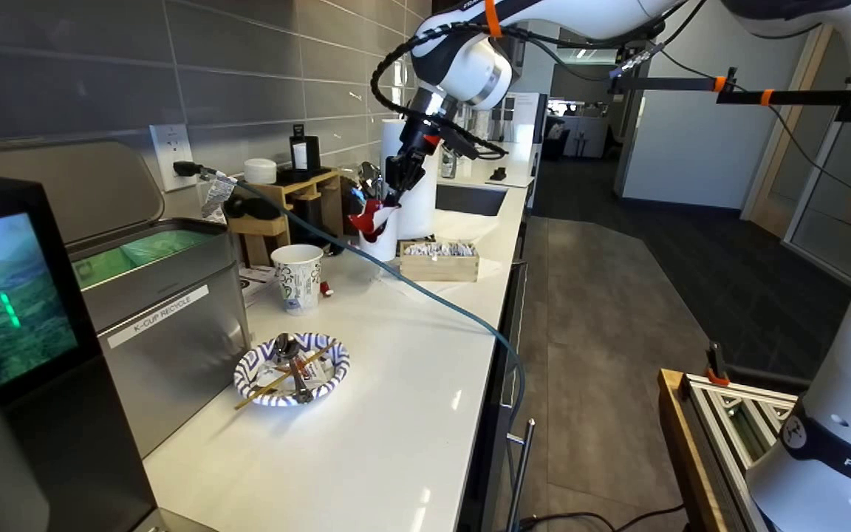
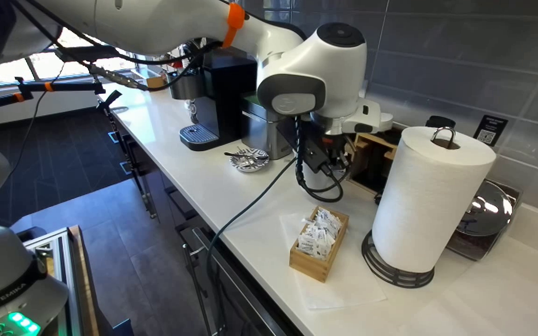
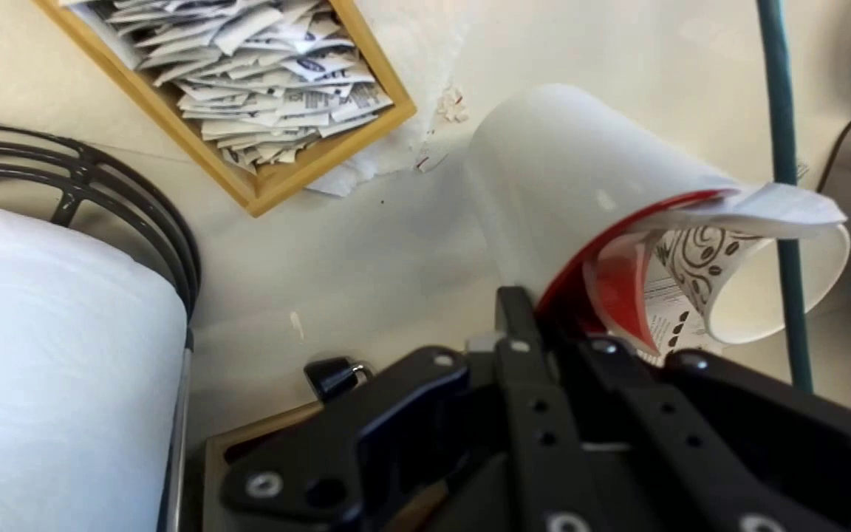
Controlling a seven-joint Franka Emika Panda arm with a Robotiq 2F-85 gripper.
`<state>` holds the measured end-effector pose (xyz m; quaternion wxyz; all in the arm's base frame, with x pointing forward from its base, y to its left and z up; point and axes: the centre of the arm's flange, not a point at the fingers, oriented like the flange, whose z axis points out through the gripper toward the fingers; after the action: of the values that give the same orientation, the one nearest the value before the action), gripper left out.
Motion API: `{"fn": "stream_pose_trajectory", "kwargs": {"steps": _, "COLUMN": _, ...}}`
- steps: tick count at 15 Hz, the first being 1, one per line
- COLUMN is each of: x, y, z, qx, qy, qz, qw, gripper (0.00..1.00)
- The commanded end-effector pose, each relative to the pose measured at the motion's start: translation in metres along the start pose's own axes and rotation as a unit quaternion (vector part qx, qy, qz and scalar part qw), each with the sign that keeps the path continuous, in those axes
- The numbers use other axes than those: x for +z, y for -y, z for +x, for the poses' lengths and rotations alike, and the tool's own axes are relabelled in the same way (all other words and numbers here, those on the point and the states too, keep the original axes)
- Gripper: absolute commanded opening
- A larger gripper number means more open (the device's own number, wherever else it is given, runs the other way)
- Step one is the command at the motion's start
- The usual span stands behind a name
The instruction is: Move the broken mug to the left
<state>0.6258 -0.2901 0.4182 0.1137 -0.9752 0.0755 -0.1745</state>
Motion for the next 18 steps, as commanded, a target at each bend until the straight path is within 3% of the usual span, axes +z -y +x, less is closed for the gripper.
{"fn": "stream_pose_trajectory", "kwargs": {"steps": 1, "x": -0.024, "y": 0.02, "z": -0.035, "qx": -0.014, "qy": -0.01, "qz": 0.002, "qw": 0.9999, "gripper": 0.02}}
{"fn": "stream_pose_trajectory", "kwargs": {"steps": 10, "x": -0.055, "y": 0.044, "z": -0.066, "qx": -0.06, "qy": -0.013, "qz": 0.0, "qw": 0.9981, "gripper": 0.02}}
{"fn": "stream_pose_trajectory", "kwargs": {"steps": 18, "x": -0.066, "y": 0.081, "z": -0.079, "qx": -0.106, "qy": -0.017, "qz": 0.023, "qw": 0.994, "gripper": 0.02}}
